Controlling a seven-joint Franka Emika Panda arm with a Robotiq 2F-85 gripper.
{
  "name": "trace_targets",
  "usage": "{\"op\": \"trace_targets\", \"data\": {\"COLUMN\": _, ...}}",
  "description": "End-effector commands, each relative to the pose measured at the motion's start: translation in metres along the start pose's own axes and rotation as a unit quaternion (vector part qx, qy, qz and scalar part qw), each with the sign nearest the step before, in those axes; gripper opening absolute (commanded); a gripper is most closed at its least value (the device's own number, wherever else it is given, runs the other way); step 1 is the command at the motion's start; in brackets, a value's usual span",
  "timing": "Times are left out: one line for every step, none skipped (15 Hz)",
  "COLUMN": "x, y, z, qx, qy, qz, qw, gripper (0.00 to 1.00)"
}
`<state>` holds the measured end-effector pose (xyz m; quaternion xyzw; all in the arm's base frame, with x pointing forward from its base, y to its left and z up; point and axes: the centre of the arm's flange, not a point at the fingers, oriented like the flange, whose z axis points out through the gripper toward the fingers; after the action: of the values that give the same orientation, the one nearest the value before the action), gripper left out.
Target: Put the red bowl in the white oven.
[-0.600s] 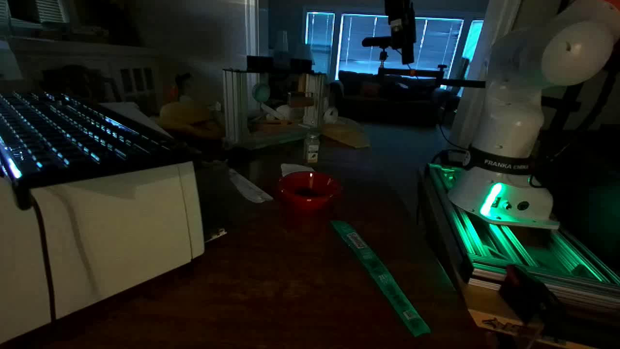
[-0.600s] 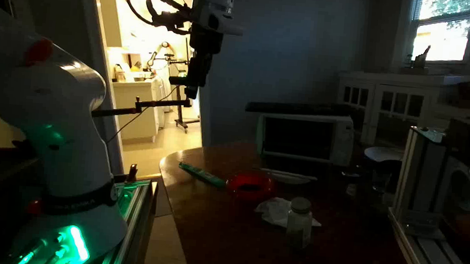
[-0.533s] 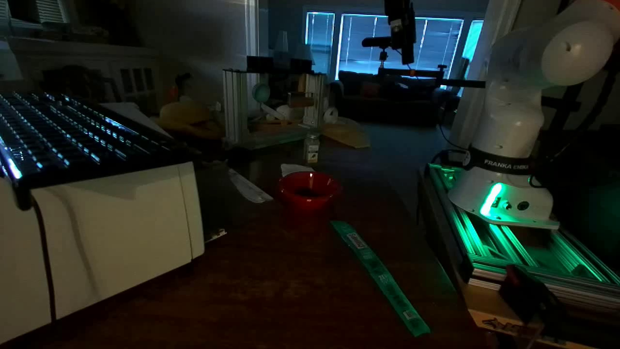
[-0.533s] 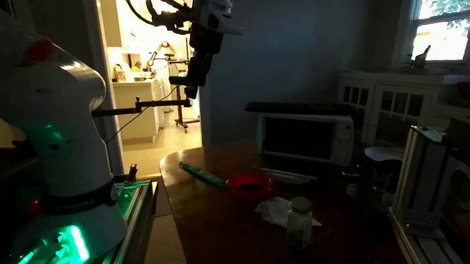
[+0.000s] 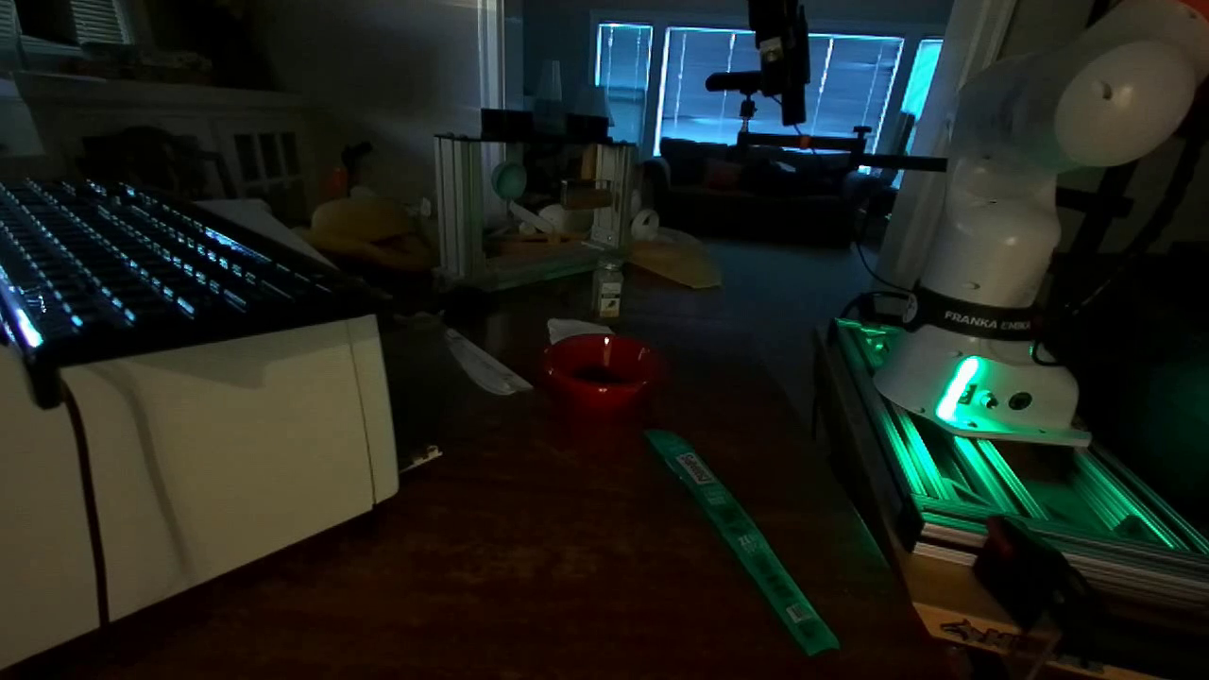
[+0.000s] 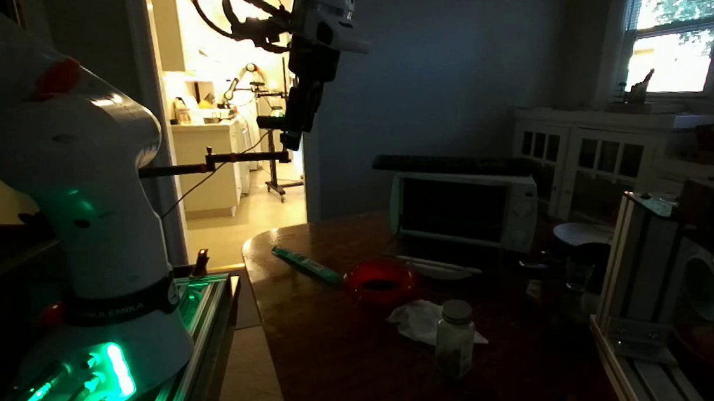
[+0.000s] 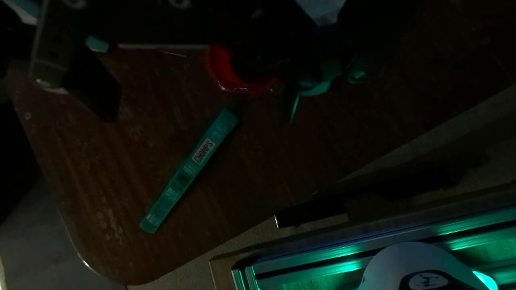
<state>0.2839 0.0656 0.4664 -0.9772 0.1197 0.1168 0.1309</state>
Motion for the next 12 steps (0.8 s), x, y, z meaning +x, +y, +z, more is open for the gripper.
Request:
{"op": "trace_targets", "data": {"x": 0.031, "y": 0.026, "z": 0.011, "qx": 0.014, "qy": 0.023, "qz": -0.009, "qw": 0.9996, "gripper": 1.0}}
{"op": "trace_targets", "data": {"x": 0.044, "y": 0.04, "z": 0.016, "qx": 0.025, "qy": 0.038, "qz": -0.03, "qw": 0.9985, "gripper": 1.0}}
{"op": "trace_targets", "data": {"x": 0.055, "y": 0.051, "z": 0.02, "qx": 0.046, "qy": 0.044, "qz": -0.054, "qw": 0.9965, "gripper": 1.0}}
{"op": "trace_targets", "data": {"x": 0.067, "y": 0.064, "z": 0.024, "qx": 0.069, "qy": 0.059, "qz": -0.083, "qw": 0.9925, "gripper": 1.0}}
{"op": "trace_targets", "data": {"x": 0.078, "y": 0.074, "z": 0.029, "qx": 0.084, "qy": 0.073, "qz": -0.098, "qw": 0.9889, "gripper": 1.0}}
{"op": "trace_targets", "data": {"x": 0.09, "y": 0.084, "z": 0.034, "qx": 0.101, "qy": 0.088, "qz": -0.116, "qw": 0.9841, "gripper": 1.0}}
{"op": "trace_targets", "data": {"x": 0.101, "y": 0.095, "z": 0.04, "qx": 0.115, "qy": 0.103, "qz": -0.131, "qw": 0.9793, "gripper": 1.0}}
{"op": "trace_targets", "data": {"x": 0.112, "y": 0.106, "z": 0.047, "qx": 0.114, "qy": 0.123, "qz": -0.147, "qw": 0.9749, "gripper": 1.0}}
{"op": "trace_targets", "data": {"x": 0.12, "y": 0.115, "z": 0.051, "qx": 0.116, "qy": 0.135, "qz": -0.168, "qw": 0.9696, "gripper": 1.0}}
{"op": "trace_targets", "data": {"x": 0.129, "y": 0.125, "z": 0.06, "qx": 0.119, "qy": 0.144, "qz": -0.193, "qw": 0.9633, "gripper": 1.0}}
{"op": "trace_targets", "data": {"x": 0.135, "y": 0.132, "z": 0.07, "qx": 0.125, "qy": 0.139, "qz": -0.212, "qw": 0.9591, "gripper": 1.0}}
{"op": "trace_targets", "data": {"x": 0.141, "y": 0.138, "z": 0.079, "qx": 0.136, "qy": 0.127, "qz": -0.215, "qw": 0.9586, "gripper": 1.0}}
